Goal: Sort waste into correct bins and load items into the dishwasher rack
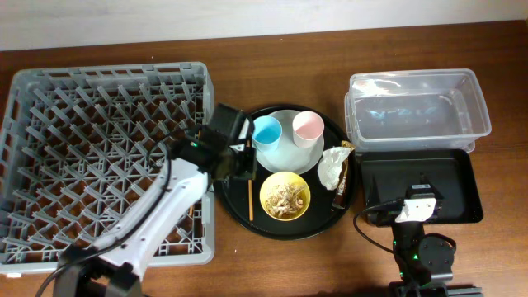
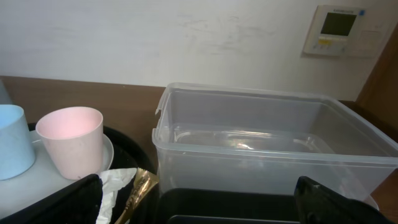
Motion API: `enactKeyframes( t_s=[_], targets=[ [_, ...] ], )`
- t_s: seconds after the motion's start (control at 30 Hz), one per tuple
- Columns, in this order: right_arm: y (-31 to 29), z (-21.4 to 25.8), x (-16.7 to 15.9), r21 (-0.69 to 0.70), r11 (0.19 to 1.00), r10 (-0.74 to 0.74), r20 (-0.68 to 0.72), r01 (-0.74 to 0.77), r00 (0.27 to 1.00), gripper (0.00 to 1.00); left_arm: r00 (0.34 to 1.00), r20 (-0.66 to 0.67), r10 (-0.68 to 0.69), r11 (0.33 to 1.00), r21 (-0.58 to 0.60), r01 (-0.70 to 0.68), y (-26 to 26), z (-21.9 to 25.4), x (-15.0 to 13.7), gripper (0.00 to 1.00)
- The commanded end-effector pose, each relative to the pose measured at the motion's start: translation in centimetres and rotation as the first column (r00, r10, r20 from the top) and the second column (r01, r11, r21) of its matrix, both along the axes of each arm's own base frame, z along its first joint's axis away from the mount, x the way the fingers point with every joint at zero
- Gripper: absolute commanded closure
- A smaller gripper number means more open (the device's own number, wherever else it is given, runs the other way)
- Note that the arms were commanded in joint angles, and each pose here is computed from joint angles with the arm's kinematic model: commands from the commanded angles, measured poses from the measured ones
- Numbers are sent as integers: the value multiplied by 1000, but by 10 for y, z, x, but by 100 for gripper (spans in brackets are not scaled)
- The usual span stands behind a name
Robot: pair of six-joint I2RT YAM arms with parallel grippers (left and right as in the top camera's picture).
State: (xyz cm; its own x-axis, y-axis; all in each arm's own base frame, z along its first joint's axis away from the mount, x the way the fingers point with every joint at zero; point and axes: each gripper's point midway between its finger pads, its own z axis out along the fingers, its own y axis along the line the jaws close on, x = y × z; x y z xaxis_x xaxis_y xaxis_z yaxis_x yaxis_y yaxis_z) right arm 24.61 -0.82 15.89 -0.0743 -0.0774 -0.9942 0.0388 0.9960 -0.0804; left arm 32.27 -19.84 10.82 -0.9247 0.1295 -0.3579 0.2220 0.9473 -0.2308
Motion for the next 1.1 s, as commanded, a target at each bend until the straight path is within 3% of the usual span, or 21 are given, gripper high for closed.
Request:
enactKeyframes(
  t_s=[0.0,0.2,0.57,1.07],
  targets=[
    [-4,-3,0,7,1000,-18,-5,19,1000,1,999,-9,53,999,8,-53,-2,-30,-9,74],
    [-4,-3,0,7,1000,-18,-5,19,1000,1,981,84,174,979,95,-182,16,-52,-4,74],
    [-4,-3,0,7,1000,-18,-5,19,1000,1,986,89,144,986,67,-150,-1,-64,-2,75],
    [-4,-3,0,7,1000,-18,-5,19,1000,1,990,15,142,980,139,-143,1,-114,-4,76]
  ],
)
